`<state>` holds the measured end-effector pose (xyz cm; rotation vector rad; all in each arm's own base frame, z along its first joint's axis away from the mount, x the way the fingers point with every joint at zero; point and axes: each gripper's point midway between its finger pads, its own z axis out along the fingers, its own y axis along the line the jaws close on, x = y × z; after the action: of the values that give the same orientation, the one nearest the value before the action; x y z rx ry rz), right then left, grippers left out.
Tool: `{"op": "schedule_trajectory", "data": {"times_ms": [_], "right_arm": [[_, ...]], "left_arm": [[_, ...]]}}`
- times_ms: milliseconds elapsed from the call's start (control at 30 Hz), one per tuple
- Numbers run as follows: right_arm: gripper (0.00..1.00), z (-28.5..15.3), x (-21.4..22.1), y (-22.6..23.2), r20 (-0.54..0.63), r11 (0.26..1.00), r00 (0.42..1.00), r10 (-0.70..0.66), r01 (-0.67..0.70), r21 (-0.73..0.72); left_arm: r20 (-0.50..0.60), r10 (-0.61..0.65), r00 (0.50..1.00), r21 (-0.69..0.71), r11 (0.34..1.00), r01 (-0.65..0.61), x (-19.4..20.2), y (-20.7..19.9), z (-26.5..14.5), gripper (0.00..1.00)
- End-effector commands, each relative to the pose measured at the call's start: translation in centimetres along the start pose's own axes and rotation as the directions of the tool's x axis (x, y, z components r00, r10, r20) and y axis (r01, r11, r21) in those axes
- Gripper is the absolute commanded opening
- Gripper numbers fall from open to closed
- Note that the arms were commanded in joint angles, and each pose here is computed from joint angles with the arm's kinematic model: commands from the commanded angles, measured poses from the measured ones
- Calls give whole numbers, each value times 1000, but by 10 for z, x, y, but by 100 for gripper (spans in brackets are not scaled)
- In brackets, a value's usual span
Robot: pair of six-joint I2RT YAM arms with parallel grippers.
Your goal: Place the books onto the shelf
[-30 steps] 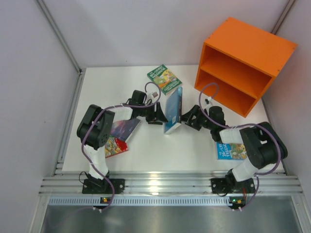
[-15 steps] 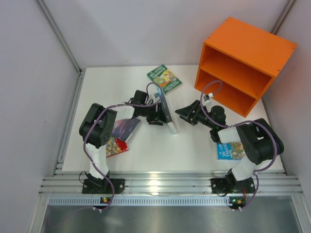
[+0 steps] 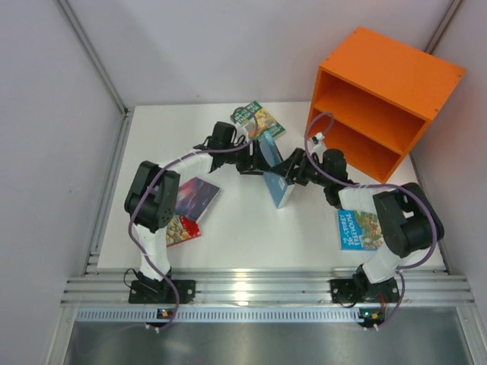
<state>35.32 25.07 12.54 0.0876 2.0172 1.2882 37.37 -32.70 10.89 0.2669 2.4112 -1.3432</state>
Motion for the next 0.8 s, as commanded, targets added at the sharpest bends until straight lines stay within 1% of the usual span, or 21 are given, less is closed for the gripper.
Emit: {"op": "schedule_trajectory", "data": {"times_ms": [0,33,100,133,200,233,267,300,333,367,400,433,467,533,567,600,633,667,700,733,767], "right_arm": [[92,7,-8,1,-21,991,992,-123,123,50],[85,6,-2,-9,-59,985,989,-137,142,95],[70,8,-4,-12,-63,975,984,-168,175,136],[52,6,-2,-18,-82,967,980,-181,192,165],[39,4,-3,-19,-79,957,976,-202,214,196],[29,3,-1,-20,-93,950,971,-220,235,204],[24,4,-4,-21,-91,943,968,-233,248,220],[19,2,2,-20,-117,936,963,-243,264,231],[8,1,3,-19,-134,924,951,-279,304,231],[3,2,-1,-15,-134,914,942,-307,331,237],[0,1,1,-9,-145,904,931,-335,361,230],[0,-2,4,-10,-172,888,917,-360,393,240],[0,-3,1,-7,-169,876,909,-381,413,249],[0,-9,-2,1,-171,853,889,-424,456,256],[0,-11,-10,3,-155,831,880,-448,474,290],[0,-14,-16,14,-140,815,865,-481,500,291],[0,-19,-17,14,-165,783,839,-519,544,302],[0,-20,-34,23,-133,748,815,-564,572,337],[0,-24,-35,31,-149,720,791,-593,604,342],[0,-29,-37,30,-189,660,744,-641,660,359],[0,-34,-54,34,-186,596,710,-679,681,425]], "left_arm": [[8,19,1000,27,999,-19,-7,-8,6,61],[6,18,1000,24,1000,-18,-6,-6,7,61],[0,10,1000,15,1000,-10,-2,-2,8,61],[-1,9,1000,12,1000,-9,-2,-1,8,61],[-15,-5,1000,-19,1000,5,4,7,8,61],[-18,-12,1000,-36,999,12,5,10,8,61],[-25,-18,1000,-53,998,17,8,14,7,61],[-26,-42,999,-85,996,40,9,20,3,61],[-19,-52,998,-106,993,50,10,23,0,61],[9,-69,998,-124,990,69,4,20,-9,60],[40,-99,994,-157,982,104,-2,28,-18,62],[66,-116,991,-180,976,126,-7,30,-26,64],[106,-126,986,-173,975,143,-17,21,-37,66],[168,-137,976,-183,969,168,-33,19,-55,71],[195,-142,971,-176,968,177,-40,11,-64,72],[219,-143,965,-177,967,183,-48,8,-72,74],[232,-142,962,-172,968,185,-52,2,-77,75],[247,-152,957,-161,967,195,-55,-7,-85,76],[266,-156,951,-159,966,203,-60,-10,-91,77],[280,-158,947,-155,966,208,-61,-14,-95,77],[312,-159,937,-157,964,216,-65,-20,-104,78]]}}
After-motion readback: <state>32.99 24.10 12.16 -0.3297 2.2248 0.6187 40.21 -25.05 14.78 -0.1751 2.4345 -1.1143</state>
